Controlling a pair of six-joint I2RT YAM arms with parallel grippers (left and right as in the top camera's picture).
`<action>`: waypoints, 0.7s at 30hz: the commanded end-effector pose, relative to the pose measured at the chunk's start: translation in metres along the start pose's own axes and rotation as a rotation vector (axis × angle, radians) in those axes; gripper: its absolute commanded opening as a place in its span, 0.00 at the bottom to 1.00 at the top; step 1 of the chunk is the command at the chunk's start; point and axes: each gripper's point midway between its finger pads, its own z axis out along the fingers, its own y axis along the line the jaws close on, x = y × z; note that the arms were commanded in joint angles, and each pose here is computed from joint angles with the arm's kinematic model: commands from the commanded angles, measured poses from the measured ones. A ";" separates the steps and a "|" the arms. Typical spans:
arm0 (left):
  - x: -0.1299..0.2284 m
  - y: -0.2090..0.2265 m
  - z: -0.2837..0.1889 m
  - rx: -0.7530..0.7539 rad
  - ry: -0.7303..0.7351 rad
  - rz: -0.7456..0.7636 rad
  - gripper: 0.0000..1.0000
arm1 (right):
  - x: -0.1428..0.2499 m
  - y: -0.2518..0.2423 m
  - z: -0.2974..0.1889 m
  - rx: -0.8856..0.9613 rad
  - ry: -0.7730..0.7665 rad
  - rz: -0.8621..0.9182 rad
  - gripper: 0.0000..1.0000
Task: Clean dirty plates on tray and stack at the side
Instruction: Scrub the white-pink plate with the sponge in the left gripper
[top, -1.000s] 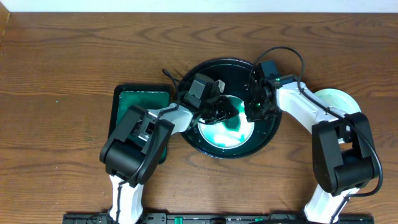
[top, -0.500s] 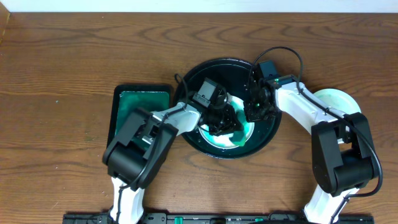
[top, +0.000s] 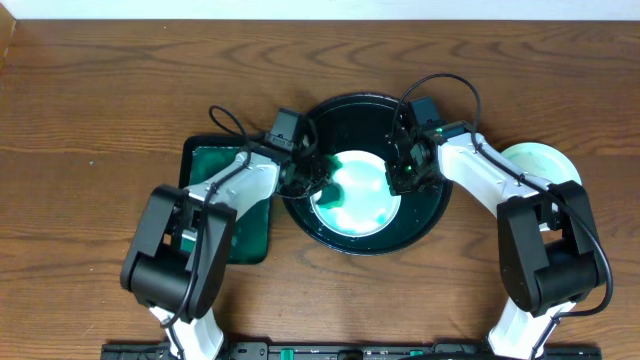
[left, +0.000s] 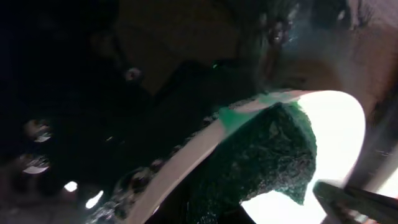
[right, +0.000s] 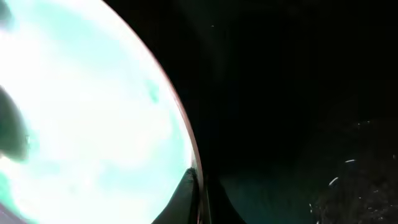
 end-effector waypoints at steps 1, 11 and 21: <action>-0.034 0.067 -0.010 -0.288 -0.206 0.032 0.07 | 0.010 -0.001 0.005 0.013 0.036 -0.009 0.01; -0.013 0.019 -0.113 -0.115 -0.229 0.243 0.07 | 0.013 -0.003 0.016 0.008 0.015 -0.013 0.17; -0.023 0.137 -0.156 -0.504 -0.306 0.045 0.08 | 0.022 0.006 0.034 -0.073 -0.017 -0.029 0.01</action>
